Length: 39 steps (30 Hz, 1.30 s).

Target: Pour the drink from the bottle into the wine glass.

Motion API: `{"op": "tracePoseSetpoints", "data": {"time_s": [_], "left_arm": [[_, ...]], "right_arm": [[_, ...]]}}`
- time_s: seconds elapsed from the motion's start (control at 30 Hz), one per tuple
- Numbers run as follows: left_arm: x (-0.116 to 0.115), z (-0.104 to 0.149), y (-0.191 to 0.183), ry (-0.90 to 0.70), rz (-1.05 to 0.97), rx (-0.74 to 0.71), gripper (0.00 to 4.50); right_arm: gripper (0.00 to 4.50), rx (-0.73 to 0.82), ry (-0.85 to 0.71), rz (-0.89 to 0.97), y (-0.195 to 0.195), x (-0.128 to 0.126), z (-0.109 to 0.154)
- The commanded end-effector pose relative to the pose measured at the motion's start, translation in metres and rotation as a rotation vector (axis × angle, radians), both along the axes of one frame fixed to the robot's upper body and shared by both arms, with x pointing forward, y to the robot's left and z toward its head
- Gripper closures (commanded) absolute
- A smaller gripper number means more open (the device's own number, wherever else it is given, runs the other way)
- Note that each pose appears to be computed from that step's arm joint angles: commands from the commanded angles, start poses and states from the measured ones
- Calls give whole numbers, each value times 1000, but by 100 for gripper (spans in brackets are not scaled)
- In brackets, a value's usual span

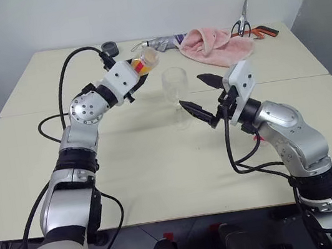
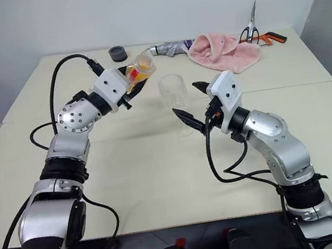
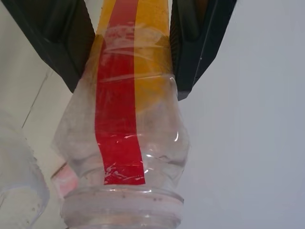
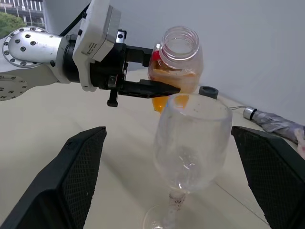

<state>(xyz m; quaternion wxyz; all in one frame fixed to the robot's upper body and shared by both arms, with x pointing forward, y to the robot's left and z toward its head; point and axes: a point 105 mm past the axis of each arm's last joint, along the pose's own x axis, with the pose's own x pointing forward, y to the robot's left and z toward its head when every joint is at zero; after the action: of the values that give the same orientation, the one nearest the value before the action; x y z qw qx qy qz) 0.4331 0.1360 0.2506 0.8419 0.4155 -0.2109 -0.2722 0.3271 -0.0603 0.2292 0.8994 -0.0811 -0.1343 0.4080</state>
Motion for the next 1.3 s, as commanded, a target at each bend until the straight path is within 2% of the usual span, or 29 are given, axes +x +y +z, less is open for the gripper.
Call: {"op": "tracePoseSetpoints", "data": {"time_s": [0.03, 0.27, 0.63, 1.3], "left_arm": [[-3, 29, -9, -125, -26, 16, 283], [-2, 33, -15, -191, -28, 89, 283], [-3, 39, -23, -268, -37, 171, 283], [1, 49, -15, -374, 33, 284, 283]], "right_arm": [[0, 9, -29, -25, -3, 2, 9], [0, 10, -27, -69, -8, 8, 6], [0, 17, -30, -36, -6, 3, 5], [0, 10, -22, -14, -2, 2, 1]]}}
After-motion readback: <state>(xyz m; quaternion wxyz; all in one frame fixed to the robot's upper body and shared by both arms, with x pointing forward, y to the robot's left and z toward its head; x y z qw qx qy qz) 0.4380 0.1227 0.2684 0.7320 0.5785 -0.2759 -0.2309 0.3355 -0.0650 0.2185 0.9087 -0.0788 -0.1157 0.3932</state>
